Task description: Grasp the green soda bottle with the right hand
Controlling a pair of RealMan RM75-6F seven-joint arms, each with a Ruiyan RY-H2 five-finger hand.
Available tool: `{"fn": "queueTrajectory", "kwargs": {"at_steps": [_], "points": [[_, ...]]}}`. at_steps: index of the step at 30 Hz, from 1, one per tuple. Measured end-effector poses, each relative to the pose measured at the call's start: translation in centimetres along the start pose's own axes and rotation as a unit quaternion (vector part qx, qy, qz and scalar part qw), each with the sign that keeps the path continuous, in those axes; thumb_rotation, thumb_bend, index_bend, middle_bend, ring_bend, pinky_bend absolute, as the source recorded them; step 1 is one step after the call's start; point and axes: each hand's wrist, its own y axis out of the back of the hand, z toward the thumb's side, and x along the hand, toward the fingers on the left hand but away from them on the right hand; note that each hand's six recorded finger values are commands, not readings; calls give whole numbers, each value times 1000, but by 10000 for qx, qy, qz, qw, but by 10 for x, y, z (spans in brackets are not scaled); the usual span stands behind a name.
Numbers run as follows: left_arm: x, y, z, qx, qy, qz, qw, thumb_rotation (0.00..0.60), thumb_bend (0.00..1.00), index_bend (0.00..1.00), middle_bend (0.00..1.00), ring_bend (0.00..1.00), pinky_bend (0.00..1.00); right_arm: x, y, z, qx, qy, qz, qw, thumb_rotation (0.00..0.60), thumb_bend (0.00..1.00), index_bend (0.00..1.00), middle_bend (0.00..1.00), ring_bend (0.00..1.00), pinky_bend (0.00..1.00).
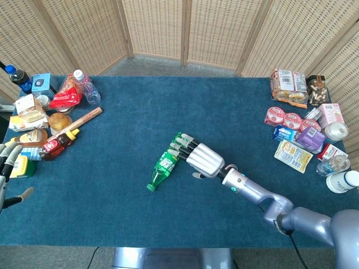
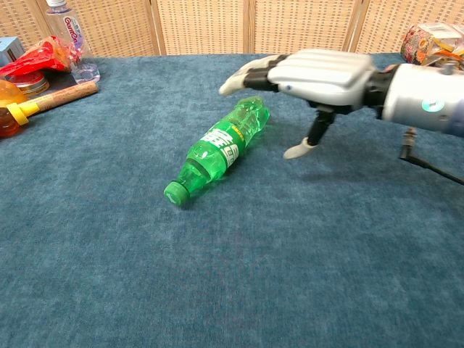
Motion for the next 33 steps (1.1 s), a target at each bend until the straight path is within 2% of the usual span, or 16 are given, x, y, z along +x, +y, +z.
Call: {"fn": "queueTrajectory", "kwargs": {"at_steps": [8, 15, 17, 19, 23, 25, 28, 31, 33], "points": [[1, -3, -1, -15, 22, -40, 10000, 600, 19, 0, 0, 0, 234, -41, -12, 14, 260, 235, 380, 9987, 600, 147, 67, 55, 0, 0], [1, 0, -4, -41, 47, 11, 10000, 600, 17, 0, 0, 0, 234, -60, -20, 20, 649, 370, 612, 9953, 600, 155, 90, 65, 0, 0], [1, 1, -4, -53, 48, 21, 10000, 600, 18, 0, 0, 0, 234, -61, -24, 20, 738, 386, 697, 9941, 600, 135, 201, 125, 0, 0], [2, 1, -4, -66, 40, 32, 10000, 600, 18, 0, 0, 0, 235, -62, -26, 20, 784, 400, 760, 9932, 600, 82, 346, 240, 0, 0], [2, 2, -2, -97, 6, 44, 9999, 600, 19, 0, 0, 0, 239, -61, -30, 22, 853, 458, 895, 9913, 600, 67, 429, 403, 27, 4], [2, 2, -1, -108, -1, 48, 9999, 600, 17, 0, 0, 0, 242, -60, -31, 23, 864, 482, 928, 9908, 600, 80, 463, 495, 105, 82], [2, 4, -1, -122, -2, 81, 9999, 600, 19, 0, 0, 0, 250, -59, -29, 25, 836, 496, 928, 9909, 600, 102, 489, 632, 204, 270], [2, 5, 0, -150, -15, 108, 9998, 600, 18, 0, 0, 0, 257, -57, -25, 25, 785, 477, 914, 9916, 600, 120, 494, 691, 246, 391], [2, 5, 1, -160, -35, 108, 9998, 600, 17, 0, 0, 0, 260, -54, -20, 23, 751, 440, 898, 9921, 600, 130, 494, 699, 251, 408]]}}
